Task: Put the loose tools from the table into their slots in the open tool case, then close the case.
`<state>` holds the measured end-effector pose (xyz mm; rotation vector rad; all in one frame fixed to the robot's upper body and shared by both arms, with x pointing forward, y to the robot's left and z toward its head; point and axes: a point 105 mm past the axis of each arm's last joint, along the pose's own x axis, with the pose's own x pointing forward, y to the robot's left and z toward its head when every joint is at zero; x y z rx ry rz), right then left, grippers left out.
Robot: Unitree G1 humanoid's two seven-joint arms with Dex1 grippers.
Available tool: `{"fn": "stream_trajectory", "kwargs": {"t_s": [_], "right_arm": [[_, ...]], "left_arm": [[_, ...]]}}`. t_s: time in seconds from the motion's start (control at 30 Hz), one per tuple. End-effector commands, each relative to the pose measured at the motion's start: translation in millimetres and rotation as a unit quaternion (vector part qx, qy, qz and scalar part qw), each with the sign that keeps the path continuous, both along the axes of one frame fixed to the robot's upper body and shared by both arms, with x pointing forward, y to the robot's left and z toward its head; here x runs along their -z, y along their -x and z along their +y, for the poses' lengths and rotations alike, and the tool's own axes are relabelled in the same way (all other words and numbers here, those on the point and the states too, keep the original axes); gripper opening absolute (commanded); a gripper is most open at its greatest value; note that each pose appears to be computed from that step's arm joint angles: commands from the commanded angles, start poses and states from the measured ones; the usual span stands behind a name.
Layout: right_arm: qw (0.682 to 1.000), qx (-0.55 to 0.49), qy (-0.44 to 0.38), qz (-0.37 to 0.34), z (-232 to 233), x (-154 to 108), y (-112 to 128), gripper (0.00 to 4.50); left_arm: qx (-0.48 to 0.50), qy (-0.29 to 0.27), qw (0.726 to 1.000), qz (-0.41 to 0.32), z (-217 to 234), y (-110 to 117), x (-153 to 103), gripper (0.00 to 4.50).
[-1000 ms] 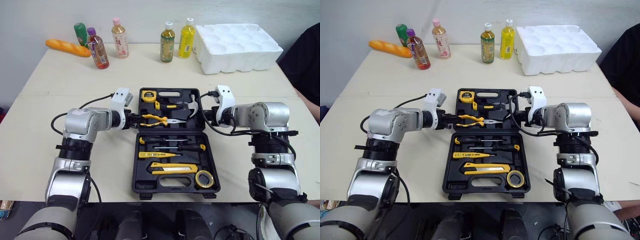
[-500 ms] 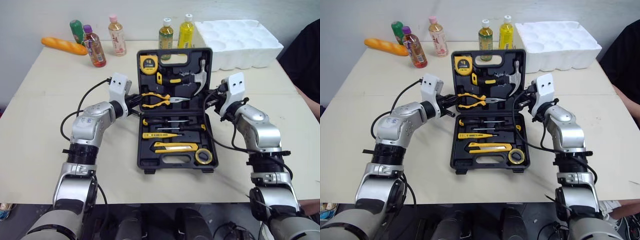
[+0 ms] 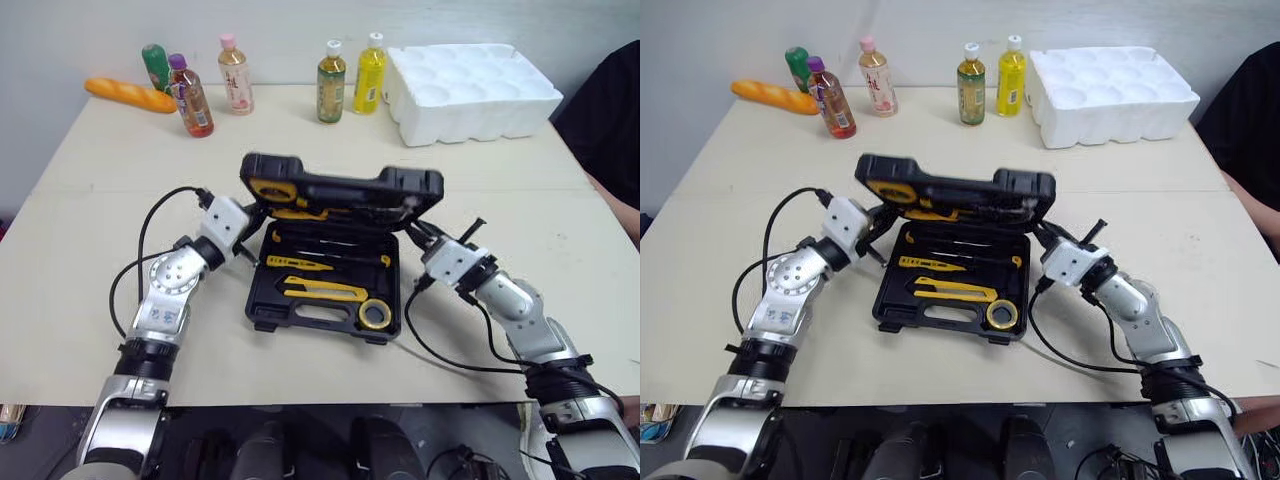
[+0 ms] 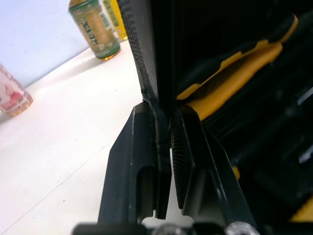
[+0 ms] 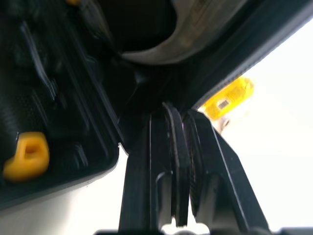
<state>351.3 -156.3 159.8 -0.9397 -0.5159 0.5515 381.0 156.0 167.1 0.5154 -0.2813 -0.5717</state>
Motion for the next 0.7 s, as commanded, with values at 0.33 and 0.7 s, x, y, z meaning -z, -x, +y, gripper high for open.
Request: {"fn": "stream_trajectory", "kwargs": {"t_s": [0.33,0.7], "right_arm": [[0.992,-0.023,0.081,0.094,-30,46,28,2.23],[0.961,-0.026,-0.050,0.272,-73,38,63,2.25]], "left_arm": [[0.023,-0.077,0.997,0.008,40,52,11,3.26],[-0.020,-0.039,0.993,0.109,95,80,14,4.44]]}}
